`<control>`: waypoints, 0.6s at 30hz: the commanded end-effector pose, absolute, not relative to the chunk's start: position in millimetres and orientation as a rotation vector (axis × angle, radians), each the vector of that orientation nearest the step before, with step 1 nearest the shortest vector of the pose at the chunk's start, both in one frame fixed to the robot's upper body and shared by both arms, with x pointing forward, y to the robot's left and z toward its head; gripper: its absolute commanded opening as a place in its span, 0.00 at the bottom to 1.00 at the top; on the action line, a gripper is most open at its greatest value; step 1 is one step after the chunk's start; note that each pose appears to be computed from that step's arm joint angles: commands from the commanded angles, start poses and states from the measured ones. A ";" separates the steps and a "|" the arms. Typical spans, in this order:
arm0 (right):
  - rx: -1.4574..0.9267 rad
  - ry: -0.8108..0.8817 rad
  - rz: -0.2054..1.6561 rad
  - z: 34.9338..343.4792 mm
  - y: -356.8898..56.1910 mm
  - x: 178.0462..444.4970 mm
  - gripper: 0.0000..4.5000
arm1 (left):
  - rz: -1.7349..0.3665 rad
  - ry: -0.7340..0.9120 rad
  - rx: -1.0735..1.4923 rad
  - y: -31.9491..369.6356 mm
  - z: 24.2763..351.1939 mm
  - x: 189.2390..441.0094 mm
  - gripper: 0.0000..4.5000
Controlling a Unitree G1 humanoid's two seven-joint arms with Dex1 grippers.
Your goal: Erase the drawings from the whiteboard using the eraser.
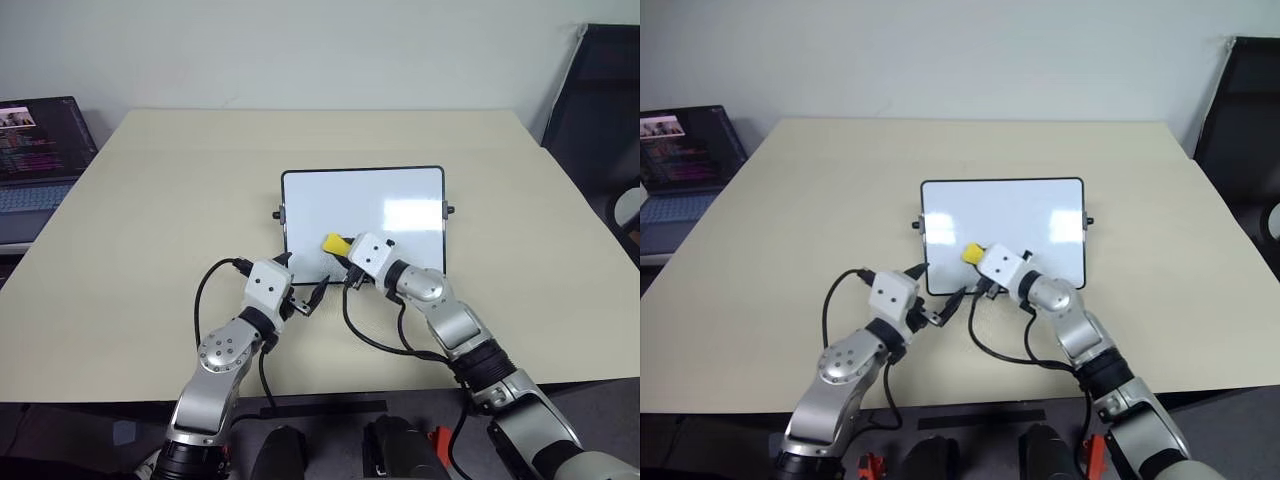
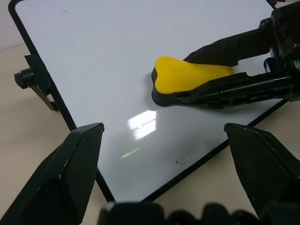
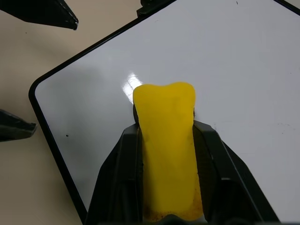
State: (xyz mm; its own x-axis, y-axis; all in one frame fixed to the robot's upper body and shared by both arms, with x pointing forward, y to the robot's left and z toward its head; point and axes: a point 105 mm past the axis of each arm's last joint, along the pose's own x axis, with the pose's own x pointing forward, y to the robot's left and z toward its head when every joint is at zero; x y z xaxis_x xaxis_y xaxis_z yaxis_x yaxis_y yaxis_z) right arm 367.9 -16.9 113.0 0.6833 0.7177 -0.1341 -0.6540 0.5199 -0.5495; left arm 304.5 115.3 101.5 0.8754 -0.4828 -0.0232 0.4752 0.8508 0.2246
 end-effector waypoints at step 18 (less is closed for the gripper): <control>-0.493 -0.201 0.611 145.7 -58.0 384.8 0.24 | -0.537 -0.093 0.226 105.0 115.1 304.4 1.00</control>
